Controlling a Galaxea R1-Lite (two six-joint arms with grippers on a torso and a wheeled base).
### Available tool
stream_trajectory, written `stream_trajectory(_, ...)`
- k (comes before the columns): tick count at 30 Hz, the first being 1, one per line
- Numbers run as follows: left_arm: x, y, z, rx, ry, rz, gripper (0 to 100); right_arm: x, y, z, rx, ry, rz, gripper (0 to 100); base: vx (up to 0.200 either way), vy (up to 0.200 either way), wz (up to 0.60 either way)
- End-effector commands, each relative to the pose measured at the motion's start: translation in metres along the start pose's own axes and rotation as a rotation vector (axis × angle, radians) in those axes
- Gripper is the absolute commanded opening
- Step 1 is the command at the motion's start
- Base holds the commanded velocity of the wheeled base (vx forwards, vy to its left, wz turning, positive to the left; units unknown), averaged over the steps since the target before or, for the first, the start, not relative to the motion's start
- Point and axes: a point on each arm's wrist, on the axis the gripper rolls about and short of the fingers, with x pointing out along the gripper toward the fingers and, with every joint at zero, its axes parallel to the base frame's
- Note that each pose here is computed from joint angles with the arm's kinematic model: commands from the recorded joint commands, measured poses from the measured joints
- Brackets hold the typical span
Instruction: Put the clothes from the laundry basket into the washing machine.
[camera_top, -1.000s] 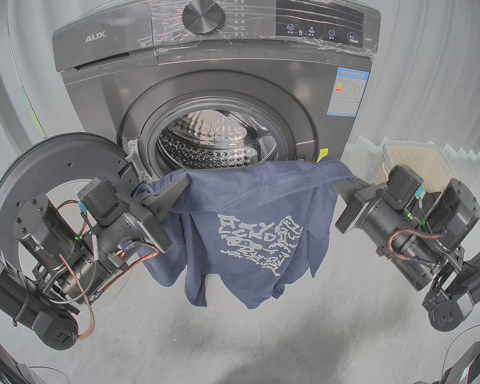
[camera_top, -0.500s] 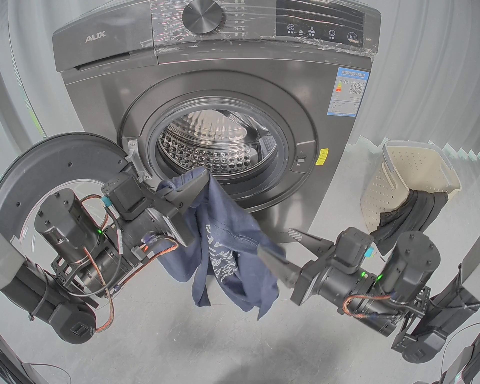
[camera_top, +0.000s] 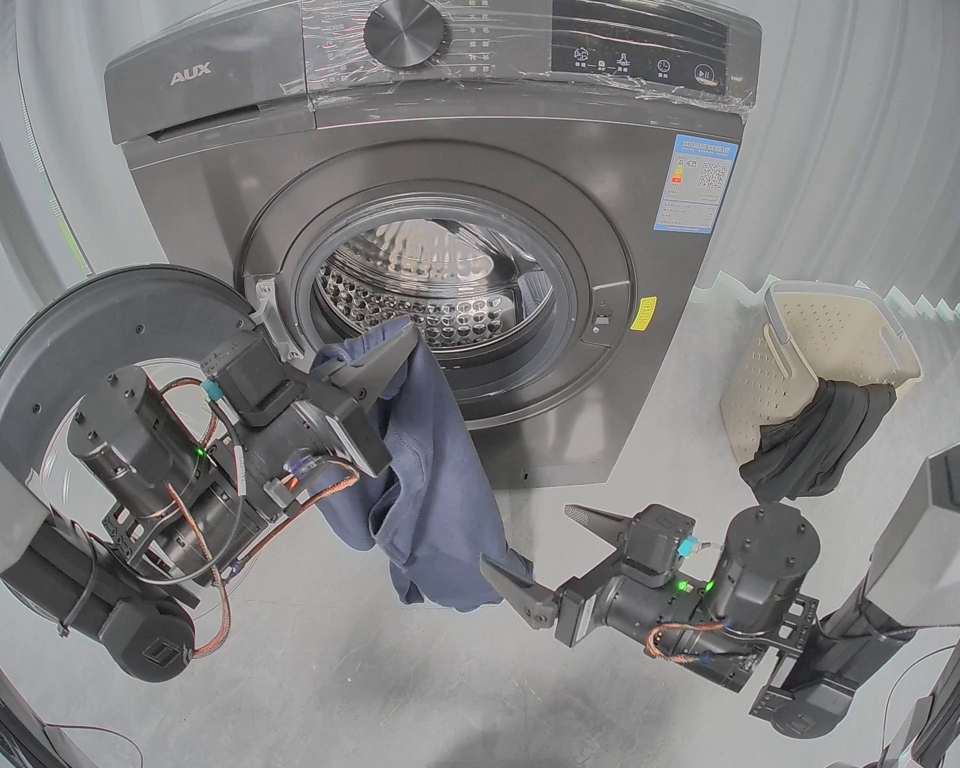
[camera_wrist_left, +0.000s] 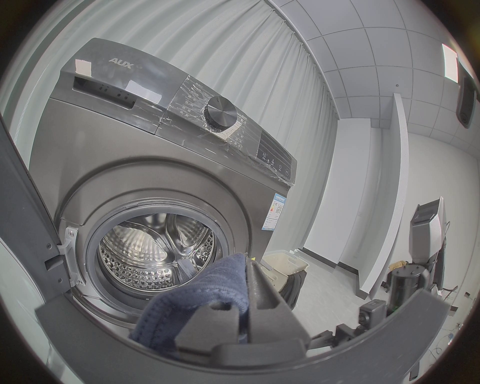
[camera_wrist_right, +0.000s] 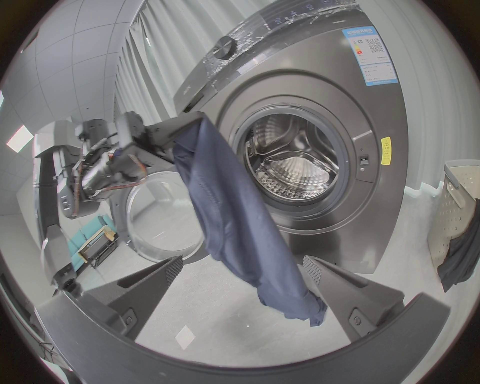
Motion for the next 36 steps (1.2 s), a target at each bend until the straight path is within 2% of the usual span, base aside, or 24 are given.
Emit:
stream_trajectory(1,0.000,-0.001,0.002,0.000,-0.008,-0.003,0,0.024,-0.018,-0.013,-0.002,0.016,-0.056,100,0.000,0.000,0.00)
stream_trajectory(5,-0.001,-0.001,0.005,0.001,-0.016,-0.006,0,0.045,-0.028,-0.021,-0.002,0.007,-0.078,100,0.000,0.000,0.00)
stream_trajectory(9,-0.001,-0.001,0.005,0.003,-0.017,-0.005,0,0.062,-0.031,-0.031,-0.005,0.004,-0.053,100,0.000,0.000,0.00)
stream_trajectory(13,0.000,-0.001,0.006,0.003,-0.019,-0.005,0,0.072,-0.026,-0.043,-0.008,0.018,-0.030,100,0.000,0.000,0.00)
stream_trajectory(18,0.000,-0.001,0.006,0.005,-0.020,-0.006,0,0.091,-0.009,-0.055,-0.020,0.008,0.018,100,0.000,0.000,0.00)
stream_trajectory(23,0.000,-0.003,0.006,0.003,-0.021,-0.011,0,0.106,-0.006,-0.063,-0.031,-0.002,0.025,100,0.000,0.000,0.00)
stream_trajectory(29,-0.001,-0.009,0.011,-0.001,-0.035,-0.030,0,0.126,-0.015,-0.066,-0.035,-0.037,-0.003,100,0.000,0.000,0.00)
stream_trajectory(32,-0.002,-0.011,0.012,-0.003,-0.039,-0.037,0,0.138,-0.029,-0.056,-0.035,-0.082,-0.034,100,0.000,0.000,0.00)
stream_trajectory(36,-0.002,-0.011,0.013,-0.002,-0.042,-0.039,0,0.148,-0.037,-0.047,-0.034,-0.123,-0.053,100,0.000,0.000,0.00)
